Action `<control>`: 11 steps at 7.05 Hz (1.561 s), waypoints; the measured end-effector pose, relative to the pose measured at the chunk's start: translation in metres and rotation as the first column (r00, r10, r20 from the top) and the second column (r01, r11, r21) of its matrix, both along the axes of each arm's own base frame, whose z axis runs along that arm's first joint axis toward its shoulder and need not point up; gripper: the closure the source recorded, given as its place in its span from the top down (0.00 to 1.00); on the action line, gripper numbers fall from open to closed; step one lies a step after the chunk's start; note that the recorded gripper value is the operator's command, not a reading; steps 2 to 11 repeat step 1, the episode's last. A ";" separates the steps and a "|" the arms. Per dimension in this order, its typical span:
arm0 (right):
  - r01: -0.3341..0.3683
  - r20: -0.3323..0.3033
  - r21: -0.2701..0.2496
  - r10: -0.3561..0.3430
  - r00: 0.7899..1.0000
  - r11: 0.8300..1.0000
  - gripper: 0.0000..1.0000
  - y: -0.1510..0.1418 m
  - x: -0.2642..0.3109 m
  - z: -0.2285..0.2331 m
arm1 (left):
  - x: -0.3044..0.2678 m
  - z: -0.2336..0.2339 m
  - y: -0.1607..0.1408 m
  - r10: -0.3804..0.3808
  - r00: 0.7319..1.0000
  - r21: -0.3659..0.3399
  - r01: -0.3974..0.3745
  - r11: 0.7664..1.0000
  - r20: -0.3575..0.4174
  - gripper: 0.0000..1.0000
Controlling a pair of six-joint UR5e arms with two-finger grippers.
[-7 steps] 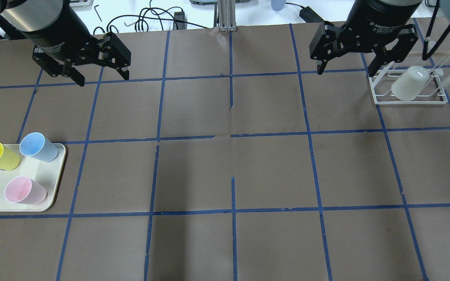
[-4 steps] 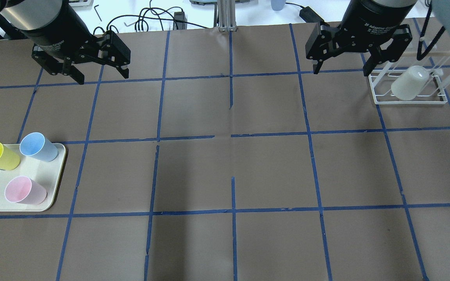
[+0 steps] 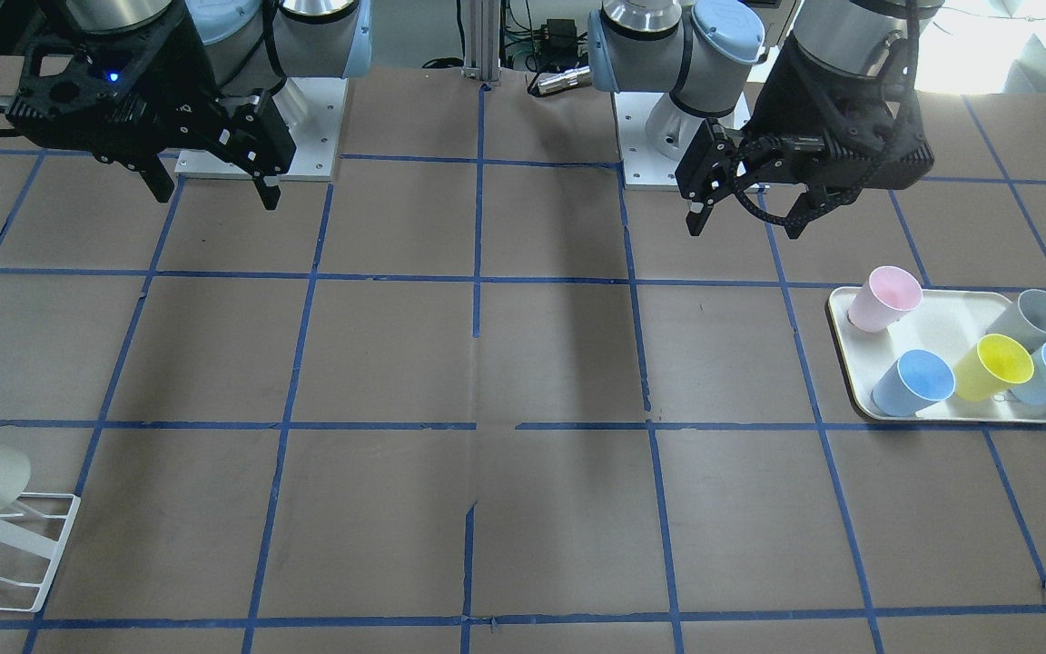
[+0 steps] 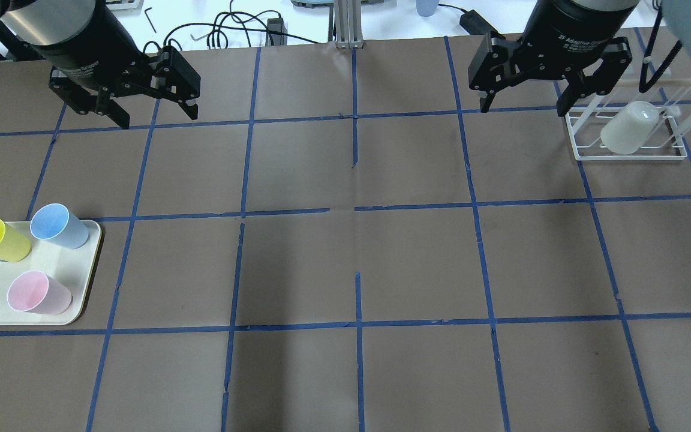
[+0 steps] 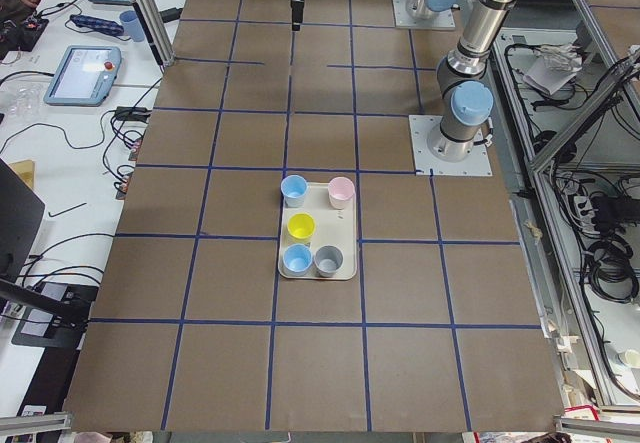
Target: Transfer IKEA cup to right arm and place on rack
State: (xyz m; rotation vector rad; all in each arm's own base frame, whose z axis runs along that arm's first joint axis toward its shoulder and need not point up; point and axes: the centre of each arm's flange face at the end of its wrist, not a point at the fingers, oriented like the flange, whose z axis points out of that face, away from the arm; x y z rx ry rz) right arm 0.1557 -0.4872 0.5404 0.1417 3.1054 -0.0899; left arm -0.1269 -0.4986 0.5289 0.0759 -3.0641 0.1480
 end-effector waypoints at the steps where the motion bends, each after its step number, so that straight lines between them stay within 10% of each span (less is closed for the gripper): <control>1: 0.001 0.000 -0.001 -0.001 1.000 1.000 1.00 0.000 0.000 0.000 | 0.000 0.000 0.000 0.000 1.000 0.000 0.000 1.000 0.000 1.00; 11: 0.001 0.000 -0.001 -0.001 1.000 1.000 1.00 0.000 0.000 0.000 | 0.000 0.000 0.000 0.000 1.000 0.000 0.000 1.000 0.000 1.00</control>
